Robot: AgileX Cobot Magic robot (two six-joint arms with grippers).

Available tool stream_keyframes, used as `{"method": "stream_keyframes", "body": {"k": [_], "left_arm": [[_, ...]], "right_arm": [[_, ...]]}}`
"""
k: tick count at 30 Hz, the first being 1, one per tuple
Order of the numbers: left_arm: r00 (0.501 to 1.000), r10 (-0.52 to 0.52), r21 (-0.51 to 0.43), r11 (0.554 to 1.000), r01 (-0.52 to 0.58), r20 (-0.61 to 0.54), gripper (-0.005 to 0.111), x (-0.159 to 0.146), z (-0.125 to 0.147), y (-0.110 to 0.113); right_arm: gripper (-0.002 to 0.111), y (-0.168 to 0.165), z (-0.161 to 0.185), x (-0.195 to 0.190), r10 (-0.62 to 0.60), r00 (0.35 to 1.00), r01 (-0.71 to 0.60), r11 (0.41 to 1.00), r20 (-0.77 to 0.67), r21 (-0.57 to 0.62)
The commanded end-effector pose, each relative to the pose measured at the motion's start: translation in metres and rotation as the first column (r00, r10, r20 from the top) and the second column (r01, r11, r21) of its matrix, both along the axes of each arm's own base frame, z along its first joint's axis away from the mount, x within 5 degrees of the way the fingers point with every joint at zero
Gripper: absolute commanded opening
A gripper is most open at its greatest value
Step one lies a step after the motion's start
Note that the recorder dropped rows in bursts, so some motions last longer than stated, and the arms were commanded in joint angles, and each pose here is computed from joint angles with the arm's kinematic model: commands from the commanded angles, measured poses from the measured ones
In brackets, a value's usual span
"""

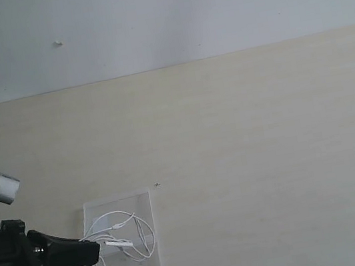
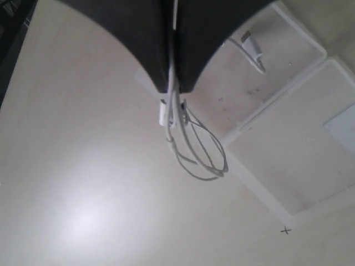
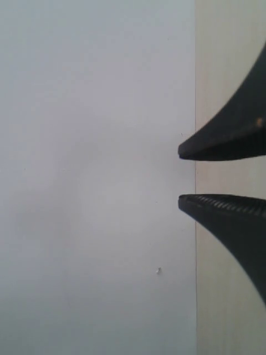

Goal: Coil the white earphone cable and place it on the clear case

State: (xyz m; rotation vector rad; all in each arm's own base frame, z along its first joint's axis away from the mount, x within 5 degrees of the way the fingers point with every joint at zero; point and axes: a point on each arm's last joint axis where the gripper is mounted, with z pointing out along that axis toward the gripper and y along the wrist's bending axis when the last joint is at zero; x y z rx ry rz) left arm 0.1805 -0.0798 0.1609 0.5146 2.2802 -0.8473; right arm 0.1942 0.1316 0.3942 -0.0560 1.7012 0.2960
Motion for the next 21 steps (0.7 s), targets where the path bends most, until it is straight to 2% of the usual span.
{"method": "stream_keyframes", "body": {"k": [1,9,15,17,21], "left_arm": [[1.0,-0.006,-0.008,1.0,0.006,-0.009,0.0,-0.001,-0.001,-0.002],[1.0,0.0,-0.012,1.0,-0.001,-0.017,0.0,0.0,-0.001,-0.002],[0.996,-0.006,-0.013,1.0,0.004,-0.094,0.0,0.001,-0.014,-0.003],[0.995,-0.031,0.001,1.0,0.031,-0.096,0.0,0.005,-0.014,-0.004],[0.993,0.009,0.034,0.999,-0.006,-0.114,0.0,0.008,-0.015,-0.001]], "right_arm": [[0.022,-0.002,0.002,0.0,-0.012,1.0,0.012,1.0,0.008,-0.003],[0.022,-0.002,0.002,0.0,-0.013,1.0,0.013,1.0,0.005,0.003],[0.022,-0.002,0.002,0.0,-0.013,1.0,0.013,1.0,0.005,0.003],[0.022,-0.002,0.002,0.0,-0.013,1.0,0.013,1.0,0.005,0.003],[0.022,-0.002,0.002,0.0,-0.013,1.0,0.013,1.0,0.005,0.003]]}}
